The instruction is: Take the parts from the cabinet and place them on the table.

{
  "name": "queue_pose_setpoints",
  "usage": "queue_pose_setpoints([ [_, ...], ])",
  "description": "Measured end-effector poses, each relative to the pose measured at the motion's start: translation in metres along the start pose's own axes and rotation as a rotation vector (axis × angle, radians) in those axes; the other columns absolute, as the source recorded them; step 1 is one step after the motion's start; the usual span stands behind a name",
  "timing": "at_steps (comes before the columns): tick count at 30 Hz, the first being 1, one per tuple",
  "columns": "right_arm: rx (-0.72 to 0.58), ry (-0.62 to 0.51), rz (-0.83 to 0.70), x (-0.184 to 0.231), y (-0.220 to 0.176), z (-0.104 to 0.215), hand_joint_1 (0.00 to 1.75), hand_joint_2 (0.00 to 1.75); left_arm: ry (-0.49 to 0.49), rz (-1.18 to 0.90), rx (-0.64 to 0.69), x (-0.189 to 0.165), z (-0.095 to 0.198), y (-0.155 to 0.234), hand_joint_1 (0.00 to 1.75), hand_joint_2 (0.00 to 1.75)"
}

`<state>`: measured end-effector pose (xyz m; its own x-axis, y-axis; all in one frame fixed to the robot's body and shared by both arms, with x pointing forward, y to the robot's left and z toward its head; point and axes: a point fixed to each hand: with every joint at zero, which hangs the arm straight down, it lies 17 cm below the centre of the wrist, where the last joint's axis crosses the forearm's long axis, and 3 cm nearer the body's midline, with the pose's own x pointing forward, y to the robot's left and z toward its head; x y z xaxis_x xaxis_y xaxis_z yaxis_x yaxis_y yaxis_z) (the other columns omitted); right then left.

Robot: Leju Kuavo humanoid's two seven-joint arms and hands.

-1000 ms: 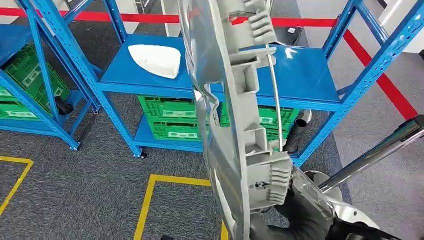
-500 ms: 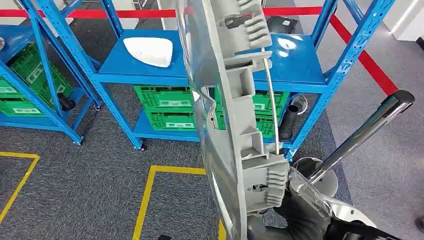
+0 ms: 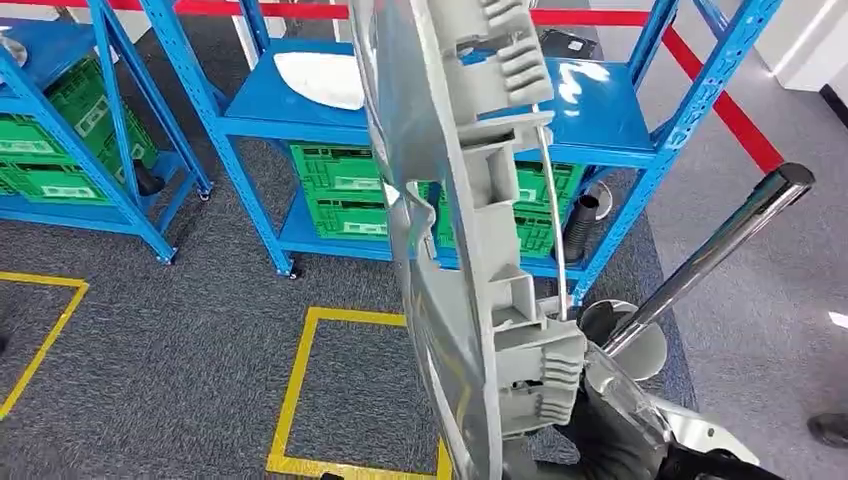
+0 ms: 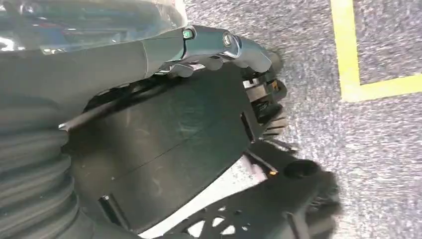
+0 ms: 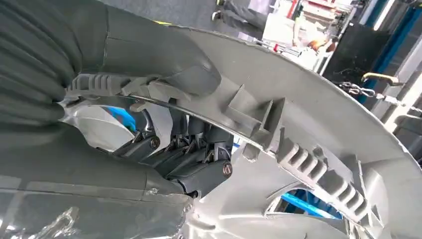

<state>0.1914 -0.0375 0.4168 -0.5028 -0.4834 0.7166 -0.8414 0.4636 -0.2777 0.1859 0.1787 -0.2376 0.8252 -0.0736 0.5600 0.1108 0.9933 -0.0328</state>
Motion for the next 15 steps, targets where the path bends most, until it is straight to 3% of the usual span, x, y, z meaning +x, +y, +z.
queue_pose_setpoints([
  [15, 0.005, -0.004, 0.003, 0.0013, 0.0004, -0.0003, 1.75, 1.75, 0.001, -0.001, 0.005, 0.0038, -0.0019, 0.0041, 0.0, 1.75],
])
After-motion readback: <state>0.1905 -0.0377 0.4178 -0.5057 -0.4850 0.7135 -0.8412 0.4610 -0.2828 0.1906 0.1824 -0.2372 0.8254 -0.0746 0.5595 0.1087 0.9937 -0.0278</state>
